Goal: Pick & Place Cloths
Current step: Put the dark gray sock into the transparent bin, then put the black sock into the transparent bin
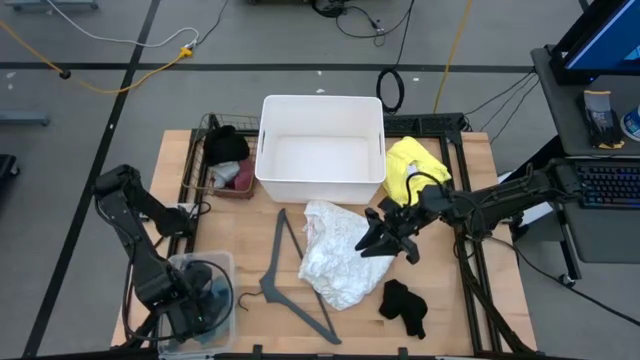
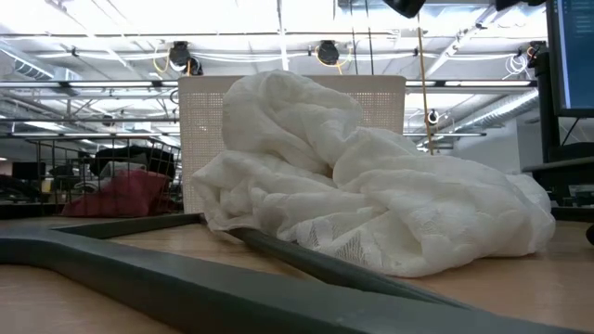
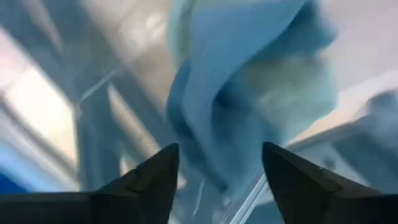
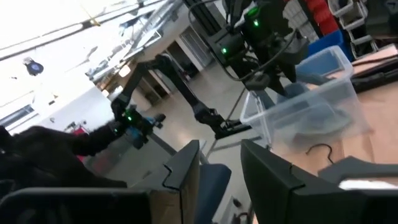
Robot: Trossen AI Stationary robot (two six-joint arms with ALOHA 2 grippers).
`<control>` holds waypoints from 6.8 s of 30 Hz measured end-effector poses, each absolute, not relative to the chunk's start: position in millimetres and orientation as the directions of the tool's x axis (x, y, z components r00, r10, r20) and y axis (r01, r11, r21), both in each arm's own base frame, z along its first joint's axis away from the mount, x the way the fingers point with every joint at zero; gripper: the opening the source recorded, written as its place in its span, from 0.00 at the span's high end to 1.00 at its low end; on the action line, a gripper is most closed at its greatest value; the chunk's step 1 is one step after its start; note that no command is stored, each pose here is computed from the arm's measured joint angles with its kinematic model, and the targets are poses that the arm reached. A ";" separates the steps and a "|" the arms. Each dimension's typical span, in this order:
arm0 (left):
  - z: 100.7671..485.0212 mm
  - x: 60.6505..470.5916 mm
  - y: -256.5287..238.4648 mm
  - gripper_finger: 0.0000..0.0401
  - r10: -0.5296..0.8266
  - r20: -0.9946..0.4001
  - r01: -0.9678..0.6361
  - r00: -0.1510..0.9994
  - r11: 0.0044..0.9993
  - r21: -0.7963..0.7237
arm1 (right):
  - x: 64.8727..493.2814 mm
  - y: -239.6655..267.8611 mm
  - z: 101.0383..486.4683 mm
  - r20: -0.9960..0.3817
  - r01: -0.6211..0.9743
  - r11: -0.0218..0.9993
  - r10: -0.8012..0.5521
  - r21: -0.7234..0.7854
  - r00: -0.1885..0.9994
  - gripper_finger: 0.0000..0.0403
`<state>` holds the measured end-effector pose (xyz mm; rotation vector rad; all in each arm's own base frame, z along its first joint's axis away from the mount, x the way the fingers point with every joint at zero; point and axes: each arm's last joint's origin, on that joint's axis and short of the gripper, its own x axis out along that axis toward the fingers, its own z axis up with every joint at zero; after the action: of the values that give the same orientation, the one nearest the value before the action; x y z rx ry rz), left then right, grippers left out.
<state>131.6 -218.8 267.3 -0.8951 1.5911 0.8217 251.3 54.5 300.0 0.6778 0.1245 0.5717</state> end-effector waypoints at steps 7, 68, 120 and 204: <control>269.6 126.9 -221.3 0.25 -0.230 -0.929 -0.831 -0.291 0.541 0.126 | 251.4 55.1 297.0 0.044 -0.462 0.671 0.540 0.579 0.840 0.73; 400.9 201.0 -99.6 0.16 0.233 -0.569 -0.377 0.789 0.914 -0.149 | 206.8 116.9 335.4 -0.526 -0.257 0.904 0.411 0.343 0.744 0.85; 400.4 208.3 -83.4 0.16 0.292 -0.572 -0.420 0.766 0.902 -0.103 | 220.6 172.1 230.4 -0.931 -0.117 0.939 0.337 0.322 0.138 0.51; 406.9 214.5 -87.4 0.16 0.234 -0.524 -0.364 0.819 0.917 -0.160 | 169.1 134.6 345.5 0.371 -0.612 0.785 0.540 0.102 0.755 1.00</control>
<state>214.5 -87.4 406.9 -0.2601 0.5215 0.3224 169.1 134.6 345.5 0.2237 -0.3342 0.6339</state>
